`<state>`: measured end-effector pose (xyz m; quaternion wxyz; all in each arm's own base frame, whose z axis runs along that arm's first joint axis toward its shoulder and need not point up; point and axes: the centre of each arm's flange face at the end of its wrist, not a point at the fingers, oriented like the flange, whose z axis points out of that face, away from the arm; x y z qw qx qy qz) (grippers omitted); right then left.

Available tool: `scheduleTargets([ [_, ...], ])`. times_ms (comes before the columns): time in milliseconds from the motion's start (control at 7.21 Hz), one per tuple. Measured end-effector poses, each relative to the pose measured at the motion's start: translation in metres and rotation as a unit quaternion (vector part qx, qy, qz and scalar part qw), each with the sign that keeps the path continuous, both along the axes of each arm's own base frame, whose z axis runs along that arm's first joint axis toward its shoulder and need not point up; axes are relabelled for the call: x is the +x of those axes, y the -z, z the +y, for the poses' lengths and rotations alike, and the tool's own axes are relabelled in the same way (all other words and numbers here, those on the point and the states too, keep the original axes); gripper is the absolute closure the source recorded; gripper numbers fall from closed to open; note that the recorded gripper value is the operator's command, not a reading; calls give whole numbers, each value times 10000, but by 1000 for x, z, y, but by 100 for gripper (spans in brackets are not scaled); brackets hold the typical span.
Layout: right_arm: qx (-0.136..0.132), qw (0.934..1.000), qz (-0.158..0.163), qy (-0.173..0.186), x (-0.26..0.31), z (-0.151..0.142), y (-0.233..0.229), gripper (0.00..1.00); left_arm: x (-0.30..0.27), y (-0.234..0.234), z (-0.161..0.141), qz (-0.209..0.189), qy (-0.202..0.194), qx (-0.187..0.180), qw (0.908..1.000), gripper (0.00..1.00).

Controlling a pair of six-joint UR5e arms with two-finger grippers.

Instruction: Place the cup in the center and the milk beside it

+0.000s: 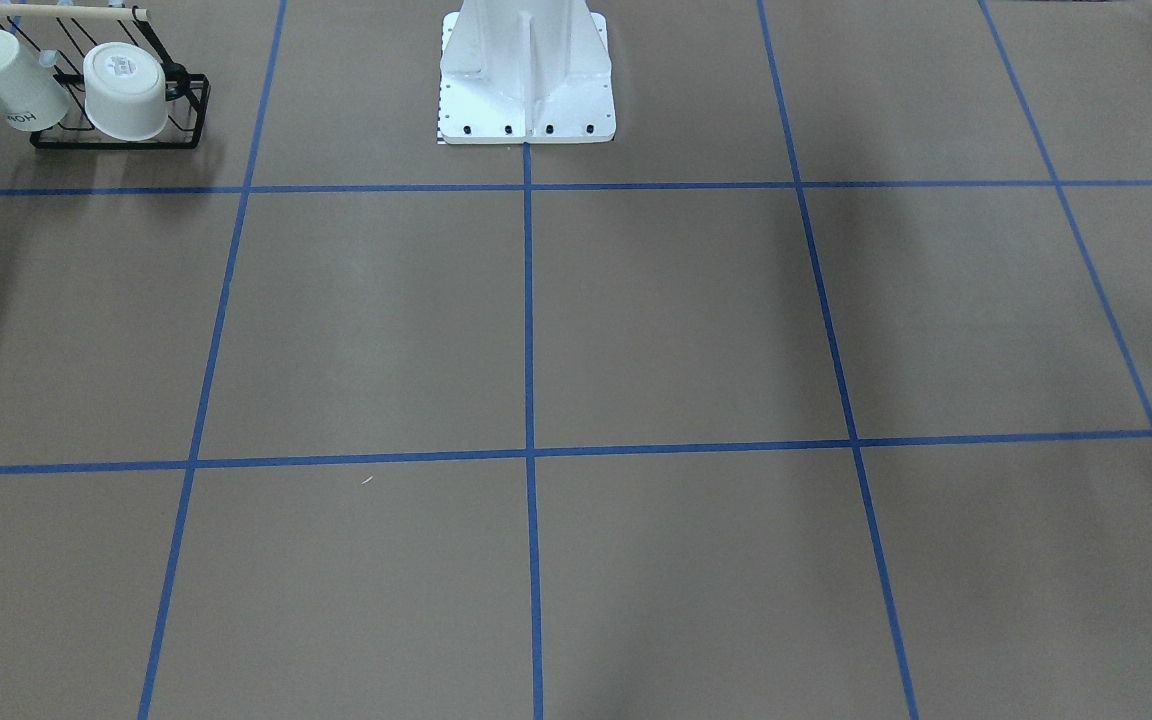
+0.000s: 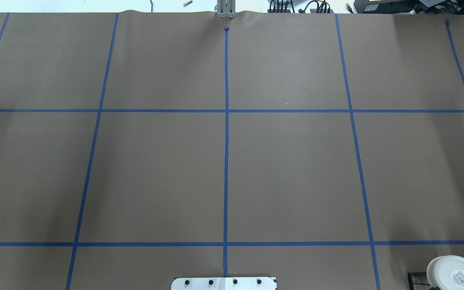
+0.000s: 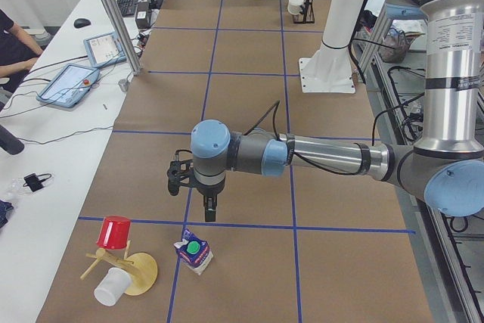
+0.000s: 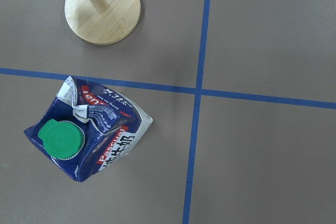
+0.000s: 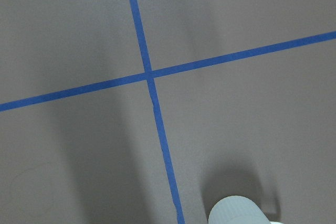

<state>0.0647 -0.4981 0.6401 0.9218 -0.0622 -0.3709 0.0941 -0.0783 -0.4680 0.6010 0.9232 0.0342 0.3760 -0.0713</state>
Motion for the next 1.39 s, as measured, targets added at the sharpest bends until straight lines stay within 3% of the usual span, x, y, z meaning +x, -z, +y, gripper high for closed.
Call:
scheduleTargets([
  [1387, 102, 9997, -205, -26, -3, 2, 14, 0, 0, 2, 0, 13, 9, 13, 10000, 2],
])
